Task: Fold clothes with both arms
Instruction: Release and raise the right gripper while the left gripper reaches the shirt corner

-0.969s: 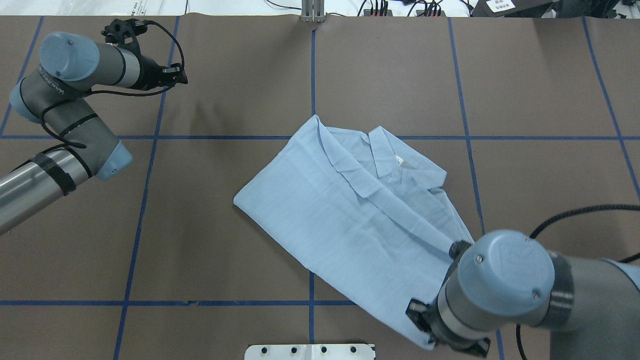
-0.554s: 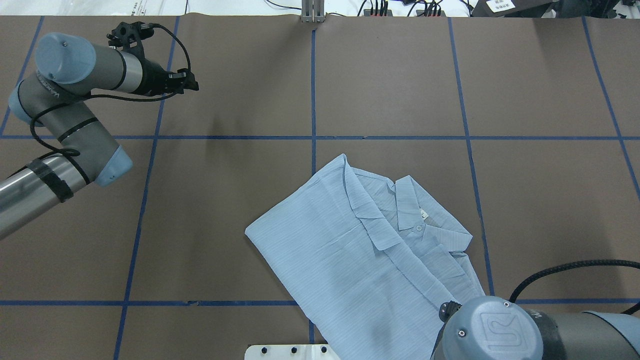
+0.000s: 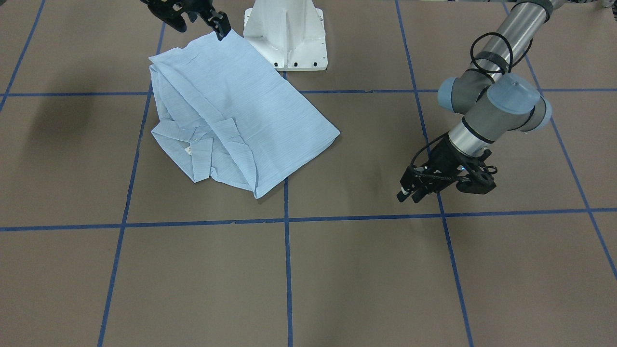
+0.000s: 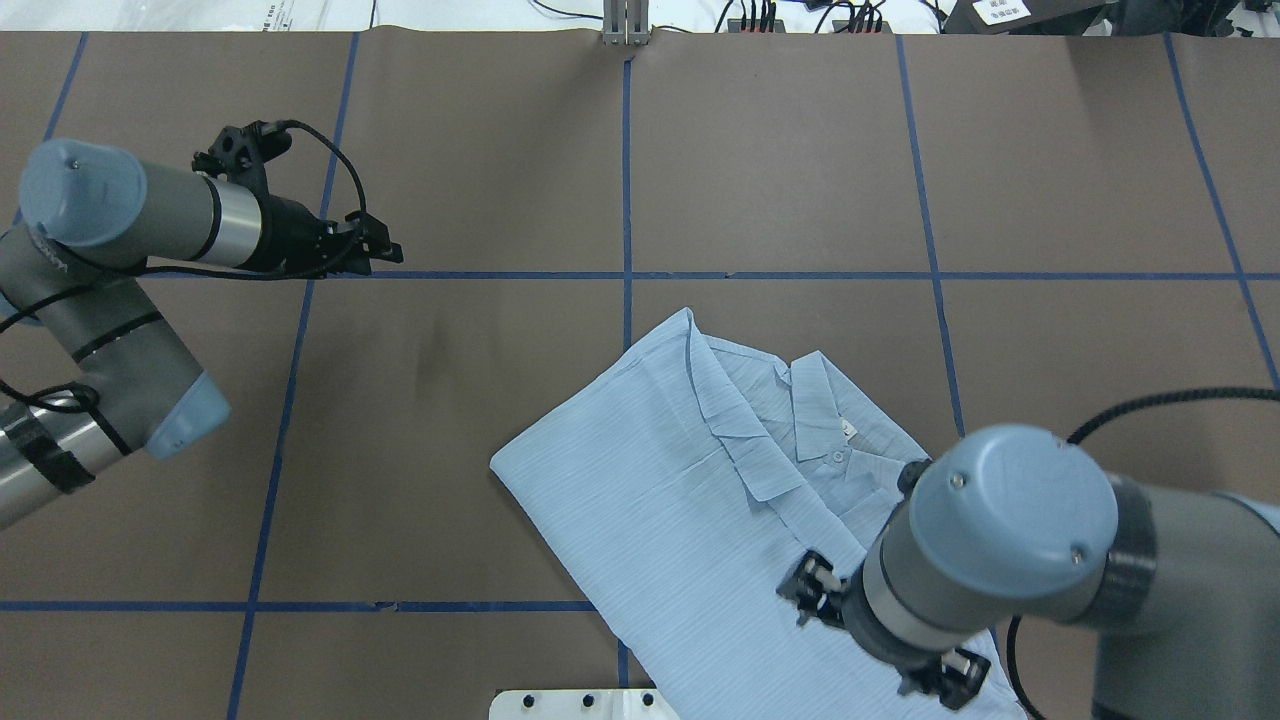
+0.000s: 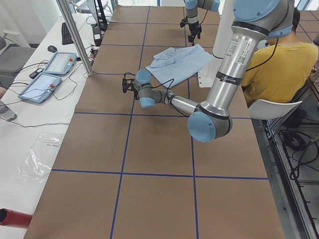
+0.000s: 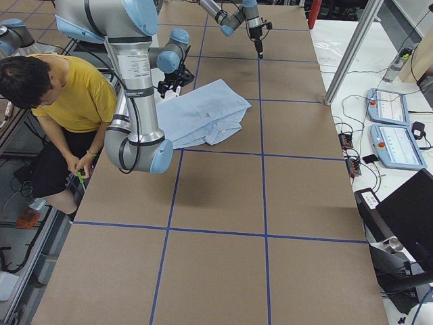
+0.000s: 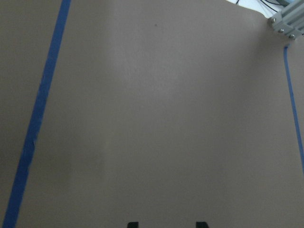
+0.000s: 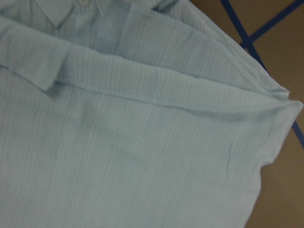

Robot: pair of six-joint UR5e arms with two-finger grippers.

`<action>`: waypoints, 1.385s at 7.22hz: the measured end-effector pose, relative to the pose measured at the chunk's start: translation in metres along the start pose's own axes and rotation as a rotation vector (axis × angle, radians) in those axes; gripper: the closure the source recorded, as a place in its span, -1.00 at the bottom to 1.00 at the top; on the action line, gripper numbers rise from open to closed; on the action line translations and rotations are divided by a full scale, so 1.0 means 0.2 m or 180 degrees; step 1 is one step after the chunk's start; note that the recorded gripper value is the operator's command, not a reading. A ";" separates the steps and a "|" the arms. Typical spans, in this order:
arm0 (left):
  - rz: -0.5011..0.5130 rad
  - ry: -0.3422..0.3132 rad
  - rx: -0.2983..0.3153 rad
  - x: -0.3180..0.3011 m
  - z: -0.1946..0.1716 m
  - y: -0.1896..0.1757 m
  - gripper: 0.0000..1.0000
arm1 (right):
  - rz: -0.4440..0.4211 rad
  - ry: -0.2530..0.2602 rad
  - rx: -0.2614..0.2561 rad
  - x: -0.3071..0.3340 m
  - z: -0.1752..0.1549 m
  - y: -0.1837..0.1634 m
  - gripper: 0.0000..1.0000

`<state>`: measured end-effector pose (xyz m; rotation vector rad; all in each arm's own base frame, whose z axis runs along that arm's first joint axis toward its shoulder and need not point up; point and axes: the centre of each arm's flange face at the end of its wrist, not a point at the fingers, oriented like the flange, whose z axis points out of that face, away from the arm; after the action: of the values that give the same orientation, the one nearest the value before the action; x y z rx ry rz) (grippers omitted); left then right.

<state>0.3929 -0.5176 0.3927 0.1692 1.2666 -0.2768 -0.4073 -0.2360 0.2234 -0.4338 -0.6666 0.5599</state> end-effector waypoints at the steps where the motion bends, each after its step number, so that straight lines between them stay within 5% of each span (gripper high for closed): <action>1: -0.0189 0.0034 -0.0188 0.04 0.05 0.19 -0.54 | 0.0015 -0.0121 0.0191 -0.14 -0.06 -0.23 -1.00; 3: -0.0577 0.0108 -0.0531 0.16 0.10 0.55 -0.53 | -0.0173 -0.0381 0.0494 -0.32 -0.17 -0.70 -1.00; 5: -0.0947 0.0134 -0.0834 0.24 0.08 0.84 -0.52 | -0.0225 -0.0587 0.0619 -0.40 -0.17 -0.96 -1.00; 7: -0.1114 0.0099 -0.1057 0.29 0.13 1.05 -0.51 | -0.0238 -0.0660 0.0642 -0.42 -0.17 -1.01 -1.00; 10: -0.1120 0.0119 -0.1122 0.34 0.15 1.11 -0.48 | -0.0229 -0.0647 0.0658 -0.43 -0.14 -1.04 -1.00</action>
<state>0.5063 -0.3211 0.3301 -0.3550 1.3590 -0.3470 -0.3730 -0.4542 0.2772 -0.1597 -0.8066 0.6028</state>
